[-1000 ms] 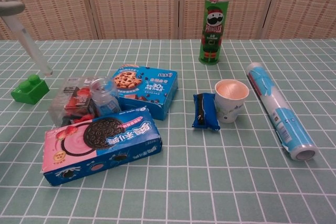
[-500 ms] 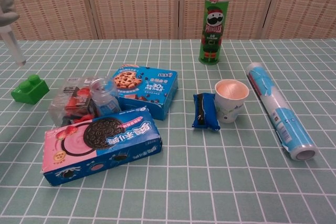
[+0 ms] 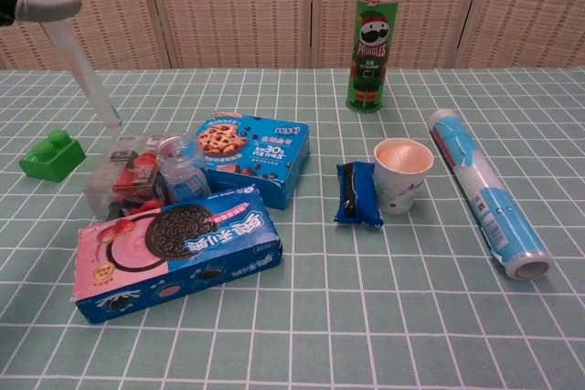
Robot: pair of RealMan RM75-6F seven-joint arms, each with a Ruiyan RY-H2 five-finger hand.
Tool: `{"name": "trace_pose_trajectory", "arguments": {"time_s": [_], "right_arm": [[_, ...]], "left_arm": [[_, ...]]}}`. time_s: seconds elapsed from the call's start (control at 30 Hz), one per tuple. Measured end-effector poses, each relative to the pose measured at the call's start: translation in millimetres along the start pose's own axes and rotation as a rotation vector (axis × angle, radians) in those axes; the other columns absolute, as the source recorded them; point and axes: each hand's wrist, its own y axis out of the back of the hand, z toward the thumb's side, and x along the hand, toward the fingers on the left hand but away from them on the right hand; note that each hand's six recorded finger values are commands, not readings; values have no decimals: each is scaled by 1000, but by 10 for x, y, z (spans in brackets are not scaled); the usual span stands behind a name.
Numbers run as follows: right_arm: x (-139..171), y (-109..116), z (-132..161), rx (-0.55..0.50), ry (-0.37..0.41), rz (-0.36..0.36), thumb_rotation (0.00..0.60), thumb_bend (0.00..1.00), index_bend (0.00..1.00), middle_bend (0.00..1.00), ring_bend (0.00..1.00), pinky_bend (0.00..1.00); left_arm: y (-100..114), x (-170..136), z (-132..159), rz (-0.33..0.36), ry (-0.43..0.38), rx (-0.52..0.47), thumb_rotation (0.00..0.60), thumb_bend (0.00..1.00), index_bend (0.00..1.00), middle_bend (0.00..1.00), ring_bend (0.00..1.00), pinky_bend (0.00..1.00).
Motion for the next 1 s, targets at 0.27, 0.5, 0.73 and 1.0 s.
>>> {"name": "trace_pose_trajectory", "arguments": {"time_s": [0.27,0.5,0.73,1.0], "right_arm": [[-12,-5,-9,-3,-2,6,600,52,276,370,294,349],[-2,27,-24,-11,-2,-1,600,52,276,370,294,349],[1,38,-35,-15,-3,-3,600,52,275,370,294,349],[-5,33,-48,-15,-8,1,600,52,276,370,294,349]], "left_arm": [[-241,102,260,-47,-43,7,600,424,859,1000,1000,1000],[-359,178,307,-53,-39,17,600,423,858,1000,1000,1000],[-425,220,300,-64,-34,31,600,423,858,1000,1000,1000],[-487,232,199,-88,-10,39,600,423,858,1000,1000,1000]]}}
